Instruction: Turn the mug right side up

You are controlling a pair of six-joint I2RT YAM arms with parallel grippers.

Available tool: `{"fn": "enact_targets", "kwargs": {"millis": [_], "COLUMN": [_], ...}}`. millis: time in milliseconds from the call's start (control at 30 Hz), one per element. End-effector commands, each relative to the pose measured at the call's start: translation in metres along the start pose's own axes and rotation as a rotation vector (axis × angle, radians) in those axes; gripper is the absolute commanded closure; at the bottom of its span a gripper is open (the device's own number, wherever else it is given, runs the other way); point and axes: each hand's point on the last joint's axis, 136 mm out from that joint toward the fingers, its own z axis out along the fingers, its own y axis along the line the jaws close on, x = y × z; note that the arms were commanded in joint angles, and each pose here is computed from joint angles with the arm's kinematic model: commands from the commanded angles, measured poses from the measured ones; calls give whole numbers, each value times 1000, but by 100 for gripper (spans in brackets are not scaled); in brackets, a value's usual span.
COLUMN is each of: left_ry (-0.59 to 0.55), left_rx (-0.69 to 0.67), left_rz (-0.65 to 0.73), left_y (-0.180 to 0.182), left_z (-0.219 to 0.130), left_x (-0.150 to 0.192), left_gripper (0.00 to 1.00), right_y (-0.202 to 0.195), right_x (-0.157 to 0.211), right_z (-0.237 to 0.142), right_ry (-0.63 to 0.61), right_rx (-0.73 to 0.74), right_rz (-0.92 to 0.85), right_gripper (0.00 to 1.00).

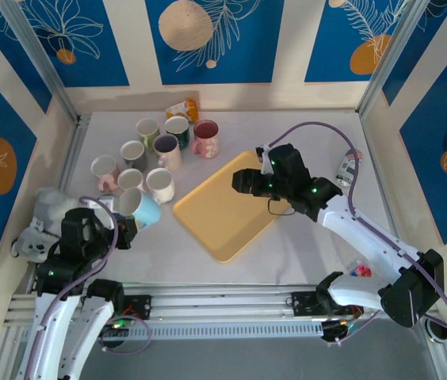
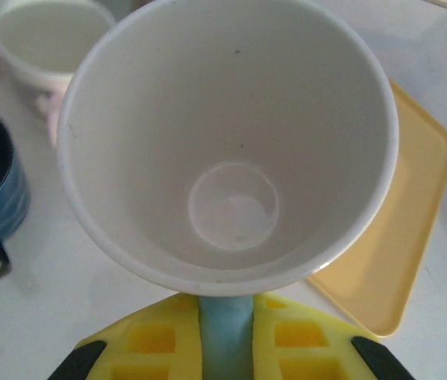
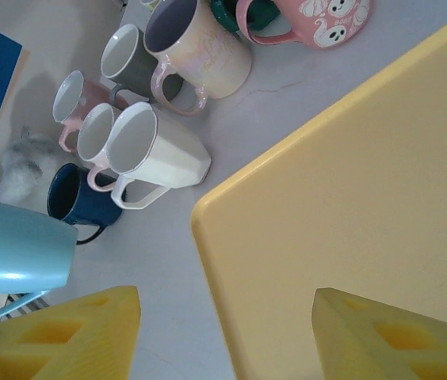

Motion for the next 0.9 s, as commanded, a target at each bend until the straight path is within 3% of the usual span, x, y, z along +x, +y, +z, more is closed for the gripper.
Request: {"fn": "enact_targets", "kwargs": {"millis": [0, 333, 867], "left_ry": [-65, 67, 98], "left_rx": [-35, -154, -227], "left_rz": [-84, -77, 97], "left_y": [6, 22, 31], "left_z": [-4, 18, 79], "left_x": [-8, 6, 31], "left_gripper": [100, 100, 100], "right_y": [-6, -23, -31], "right_x": [1, 4, 12], "right_z": [-5, -2, -1], "right_ry": [-2, 16, 75], "right_rx": [8, 24, 32], "right_rz": [-4, 37, 20], "right_gripper": [40, 40, 40]}}
